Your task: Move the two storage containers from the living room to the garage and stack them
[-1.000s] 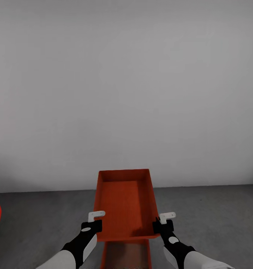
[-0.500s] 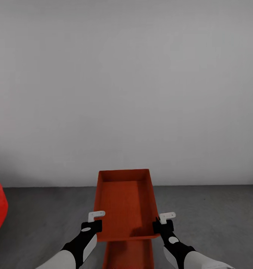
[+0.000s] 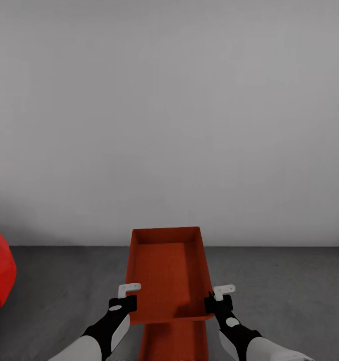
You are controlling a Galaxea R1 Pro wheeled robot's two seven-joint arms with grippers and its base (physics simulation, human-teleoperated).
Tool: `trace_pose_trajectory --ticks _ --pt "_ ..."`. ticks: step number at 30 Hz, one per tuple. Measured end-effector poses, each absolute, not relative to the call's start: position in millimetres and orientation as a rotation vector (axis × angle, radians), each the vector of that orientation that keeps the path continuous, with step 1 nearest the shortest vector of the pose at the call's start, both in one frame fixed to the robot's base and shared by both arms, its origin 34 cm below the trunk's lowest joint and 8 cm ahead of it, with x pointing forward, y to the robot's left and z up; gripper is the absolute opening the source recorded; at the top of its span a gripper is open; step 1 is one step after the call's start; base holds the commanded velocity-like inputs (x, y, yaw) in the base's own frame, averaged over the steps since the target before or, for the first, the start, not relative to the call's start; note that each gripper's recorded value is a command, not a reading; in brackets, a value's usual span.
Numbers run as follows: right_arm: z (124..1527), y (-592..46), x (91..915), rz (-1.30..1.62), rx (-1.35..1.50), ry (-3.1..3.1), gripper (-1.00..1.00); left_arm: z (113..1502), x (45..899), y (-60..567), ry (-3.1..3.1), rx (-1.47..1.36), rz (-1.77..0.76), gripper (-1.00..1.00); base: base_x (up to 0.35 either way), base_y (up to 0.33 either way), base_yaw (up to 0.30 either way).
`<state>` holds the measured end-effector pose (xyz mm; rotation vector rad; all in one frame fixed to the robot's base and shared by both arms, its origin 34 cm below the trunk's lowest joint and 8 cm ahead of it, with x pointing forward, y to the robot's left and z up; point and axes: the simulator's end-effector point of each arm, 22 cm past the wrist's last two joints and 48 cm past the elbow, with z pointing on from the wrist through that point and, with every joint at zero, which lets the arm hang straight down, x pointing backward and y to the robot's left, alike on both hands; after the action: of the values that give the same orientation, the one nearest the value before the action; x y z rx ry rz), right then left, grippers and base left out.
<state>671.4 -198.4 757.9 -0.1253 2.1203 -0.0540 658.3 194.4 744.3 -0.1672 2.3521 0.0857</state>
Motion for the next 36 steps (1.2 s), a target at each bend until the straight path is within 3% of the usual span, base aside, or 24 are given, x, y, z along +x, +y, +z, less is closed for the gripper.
trace_pose_trajectory --ticks 36 --pt "727.4 -198.4 660.3 -0.051 -0.128 2.177 -1.00 714.8 646.6 194.3 2.409 -0.166 0.092 -1.00 0.000 0.000 0.000"
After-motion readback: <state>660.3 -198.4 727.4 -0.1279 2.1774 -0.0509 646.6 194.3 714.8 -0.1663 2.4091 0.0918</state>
